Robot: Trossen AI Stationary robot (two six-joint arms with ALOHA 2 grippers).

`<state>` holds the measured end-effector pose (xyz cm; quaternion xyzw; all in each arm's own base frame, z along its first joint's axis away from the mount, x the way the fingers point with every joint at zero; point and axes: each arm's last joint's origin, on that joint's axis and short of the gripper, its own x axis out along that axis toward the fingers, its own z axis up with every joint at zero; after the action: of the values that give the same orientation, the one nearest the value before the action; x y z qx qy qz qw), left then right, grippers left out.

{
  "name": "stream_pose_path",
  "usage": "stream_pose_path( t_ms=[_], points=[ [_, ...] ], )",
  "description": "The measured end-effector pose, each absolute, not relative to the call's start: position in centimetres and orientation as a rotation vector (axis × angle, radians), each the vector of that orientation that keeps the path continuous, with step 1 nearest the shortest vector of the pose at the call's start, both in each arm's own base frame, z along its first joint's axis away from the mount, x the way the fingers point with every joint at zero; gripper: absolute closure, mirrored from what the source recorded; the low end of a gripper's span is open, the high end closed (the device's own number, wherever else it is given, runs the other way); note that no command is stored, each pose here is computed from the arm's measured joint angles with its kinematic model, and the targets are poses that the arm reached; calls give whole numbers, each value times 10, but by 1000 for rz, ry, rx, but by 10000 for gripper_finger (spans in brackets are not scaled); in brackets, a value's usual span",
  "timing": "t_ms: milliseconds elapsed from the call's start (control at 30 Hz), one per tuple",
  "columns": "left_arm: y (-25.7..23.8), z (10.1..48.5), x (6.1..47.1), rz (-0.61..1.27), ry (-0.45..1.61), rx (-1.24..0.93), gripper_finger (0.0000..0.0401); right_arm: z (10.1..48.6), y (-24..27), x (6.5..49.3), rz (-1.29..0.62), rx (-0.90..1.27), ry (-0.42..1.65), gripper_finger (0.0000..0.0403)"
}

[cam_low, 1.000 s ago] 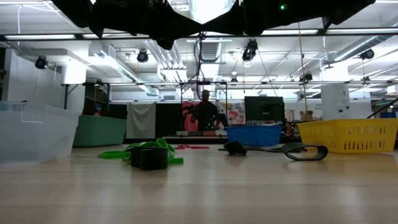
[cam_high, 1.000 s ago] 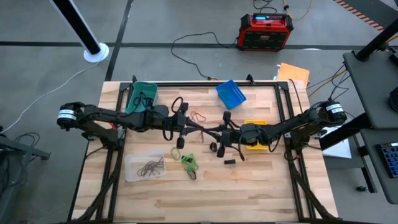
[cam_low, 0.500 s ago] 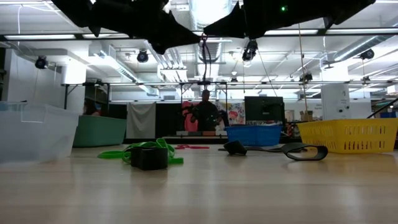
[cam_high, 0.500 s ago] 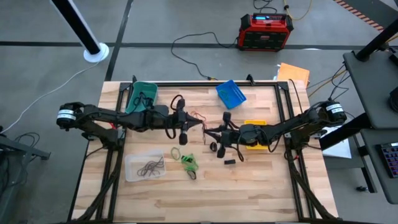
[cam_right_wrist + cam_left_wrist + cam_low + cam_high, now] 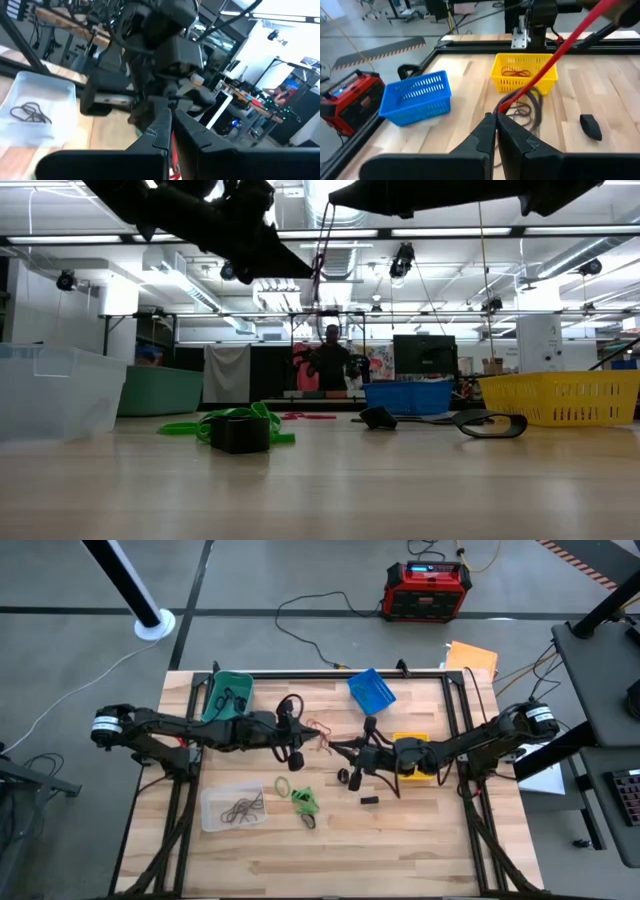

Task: Sort rubber bands into baskets

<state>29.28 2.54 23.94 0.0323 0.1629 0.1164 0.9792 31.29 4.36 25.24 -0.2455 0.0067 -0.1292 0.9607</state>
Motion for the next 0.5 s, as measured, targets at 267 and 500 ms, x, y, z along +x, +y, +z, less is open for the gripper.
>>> stream_pose_path(
  t_ms=[267, 500],
  points=[
    [31, 230, 288, 372, 434, 50, 401, 265, 43, 310, -291, -507, -88, 394],
    [32, 226, 286, 391, 458, 41, 401, 280, 42, 302, -301, -472, -135, 394]
  ],
)
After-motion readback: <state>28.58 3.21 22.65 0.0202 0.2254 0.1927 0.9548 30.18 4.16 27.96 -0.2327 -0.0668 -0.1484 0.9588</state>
